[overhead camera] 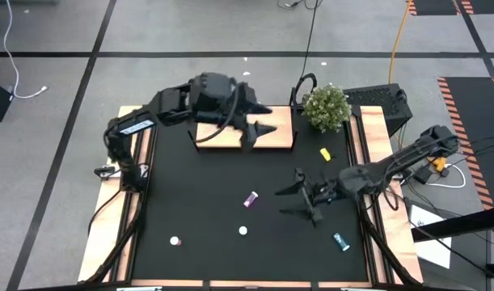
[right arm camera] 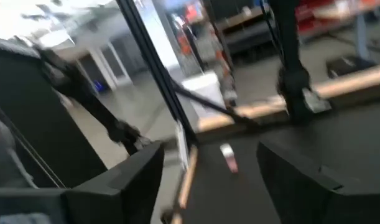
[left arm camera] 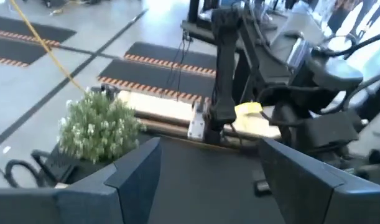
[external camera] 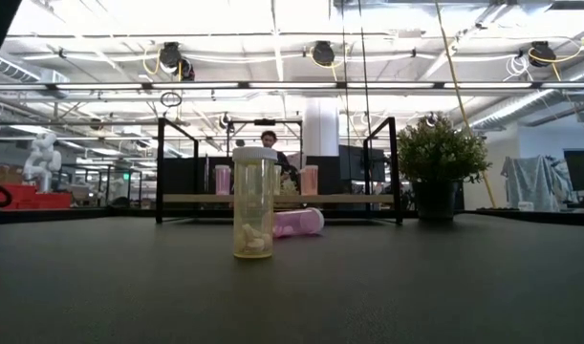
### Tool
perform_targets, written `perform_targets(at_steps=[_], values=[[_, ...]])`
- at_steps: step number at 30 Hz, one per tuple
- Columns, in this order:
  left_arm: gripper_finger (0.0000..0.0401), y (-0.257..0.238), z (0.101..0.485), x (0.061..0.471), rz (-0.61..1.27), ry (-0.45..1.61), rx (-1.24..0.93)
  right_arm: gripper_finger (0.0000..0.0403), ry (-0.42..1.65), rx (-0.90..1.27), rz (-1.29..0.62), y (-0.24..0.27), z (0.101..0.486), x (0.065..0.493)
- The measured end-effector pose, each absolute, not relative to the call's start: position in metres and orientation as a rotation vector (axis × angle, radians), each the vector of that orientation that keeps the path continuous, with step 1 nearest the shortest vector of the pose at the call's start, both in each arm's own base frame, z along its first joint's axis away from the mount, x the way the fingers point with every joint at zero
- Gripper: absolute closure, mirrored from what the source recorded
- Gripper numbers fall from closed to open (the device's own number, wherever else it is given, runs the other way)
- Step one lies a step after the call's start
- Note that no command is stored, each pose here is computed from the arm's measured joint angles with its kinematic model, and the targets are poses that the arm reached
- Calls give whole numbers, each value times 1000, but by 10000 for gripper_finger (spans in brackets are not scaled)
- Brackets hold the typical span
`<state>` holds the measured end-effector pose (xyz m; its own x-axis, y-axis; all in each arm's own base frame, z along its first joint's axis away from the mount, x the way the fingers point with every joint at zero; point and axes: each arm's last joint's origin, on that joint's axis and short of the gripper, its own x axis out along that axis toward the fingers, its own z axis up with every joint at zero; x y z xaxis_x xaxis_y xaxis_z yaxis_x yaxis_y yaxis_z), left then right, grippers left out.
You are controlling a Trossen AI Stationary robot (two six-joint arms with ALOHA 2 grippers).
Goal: Pick and place medicine bottles onto shelf by color
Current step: Put the pink medicine bottle on the shelf aligned with the other pink medicine bottle
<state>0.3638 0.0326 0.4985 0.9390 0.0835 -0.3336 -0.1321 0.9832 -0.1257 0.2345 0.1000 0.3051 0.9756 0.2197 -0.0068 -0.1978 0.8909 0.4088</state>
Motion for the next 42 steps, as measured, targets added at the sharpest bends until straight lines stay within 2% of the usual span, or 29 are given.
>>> perform_targets(at_steps=[7, 13, 16, 22, 26, 33, 38, 42], values=[[130, -16, 494, 336, 55, 519, -73, 190, 181, 420, 143, 128, 274, 255], [130, -57, 482, 296, 108, 744, -36, 193, 278, 557, 111, 153, 251, 290], [130, -81, 478, 272, 105, 771, -21, 193, 349, 615, 87, 169, 234, 312], [130, -120, 446, 229, 109, 801, -45, 193, 425, 660, 61, 195, 208, 341], [130, -140, 419, 205, 72, 839, -107, 193, 483, 674, 9, 207, 204, 342], [130, -162, 382, 177, 135, 920, -273, 193, 512, 711, -105, 211, 218, 337], [130, -177, 355, 175, 196, 883, -347, 193, 540, 623, -195, 205, 211, 333], [130, -194, 327, 186, 114, 798, -405, 193, 646, 547, -239, 200, 200, 327]])
